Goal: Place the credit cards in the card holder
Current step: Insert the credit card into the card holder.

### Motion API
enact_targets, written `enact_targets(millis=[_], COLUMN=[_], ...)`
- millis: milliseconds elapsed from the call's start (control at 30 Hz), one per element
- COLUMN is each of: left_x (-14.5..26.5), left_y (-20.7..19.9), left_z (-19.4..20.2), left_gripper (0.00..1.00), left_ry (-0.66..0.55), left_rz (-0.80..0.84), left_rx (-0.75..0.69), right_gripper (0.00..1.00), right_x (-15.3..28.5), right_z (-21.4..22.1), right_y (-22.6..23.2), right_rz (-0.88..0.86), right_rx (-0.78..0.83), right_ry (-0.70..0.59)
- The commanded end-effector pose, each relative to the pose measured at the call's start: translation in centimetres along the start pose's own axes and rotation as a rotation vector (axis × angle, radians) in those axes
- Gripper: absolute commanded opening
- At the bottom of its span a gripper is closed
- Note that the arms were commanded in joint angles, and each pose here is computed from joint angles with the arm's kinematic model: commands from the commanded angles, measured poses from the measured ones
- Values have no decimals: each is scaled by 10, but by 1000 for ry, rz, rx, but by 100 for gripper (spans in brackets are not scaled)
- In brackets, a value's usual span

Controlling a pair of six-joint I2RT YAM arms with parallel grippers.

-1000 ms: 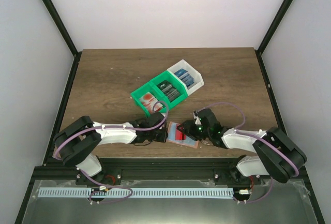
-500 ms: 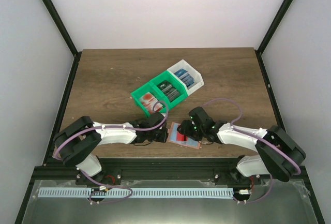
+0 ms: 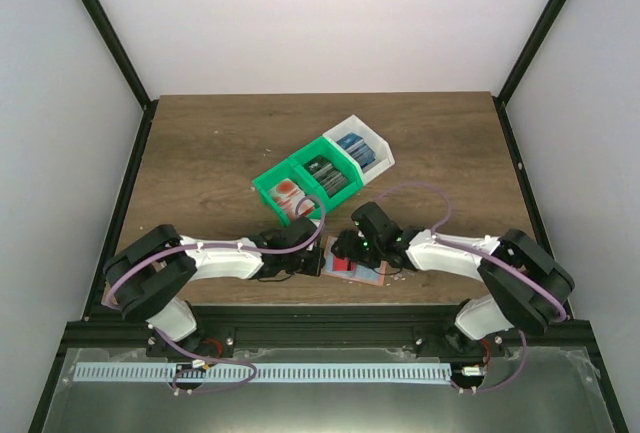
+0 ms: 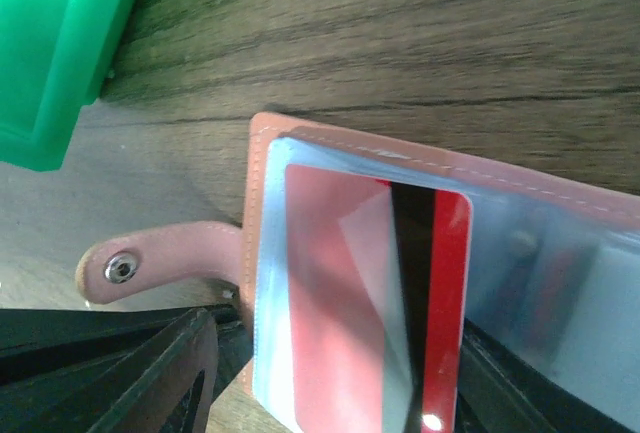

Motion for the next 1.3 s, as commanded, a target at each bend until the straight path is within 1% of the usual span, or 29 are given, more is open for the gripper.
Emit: enact_targets(millis=[0,67,167,367,567,700,767,867,967,1067,1167,1267], left_x=[-10,-9,-9,-8,-9,-9,-9,-10,-11,-10,-8,-1], left_y=[9,9,10,12,12,12,11,9,5,2,4,6], left_z=[32,32,32,32,33,33,33,33,33,33,32,27], left_gripper=[9,8,8,8,8,8,8,8,8,8,8,8], left_ry=[116,114,111,110,111,109,111,112,114,112,107,82], left_rz=[-5,-4,-8,-18,-18,-16,-15,-1,32,48,29,9], left_rx=[-7,-7,-6,-2,-1,-2,-4,-8,-15,-18,-14,-12], right_gripper=[61,62,64,64,56,46,44,45,47,50,52,56], right_x=[-8,-6,-2,8,3,0,-1,-2,-4,-4,0,11], right_z=[17,15,7,-2,4,8,10,15,22,26,21,4], right_y=[6,5,-3,-9,-18,-15,-13,-6,7,12,9,3], right_rz=[-23,-13,48,122,167,168,173,138,76,42,62,117], right_rx=[36,37,36,38,17,26,31,49,71,73,62,57], right_ry=[98,89,35,-24,-2,18,27,64,118,146,110,4])
Point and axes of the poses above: each gripper's point midway between its finger pads, its own x axis back along the fingers, its own y axis along the line the jaws close on, z = x × y, the point moved 2 cm from there along x, back along the fingers, and after that the axes turned 11 degrees about -x, right-handed, at the moved point
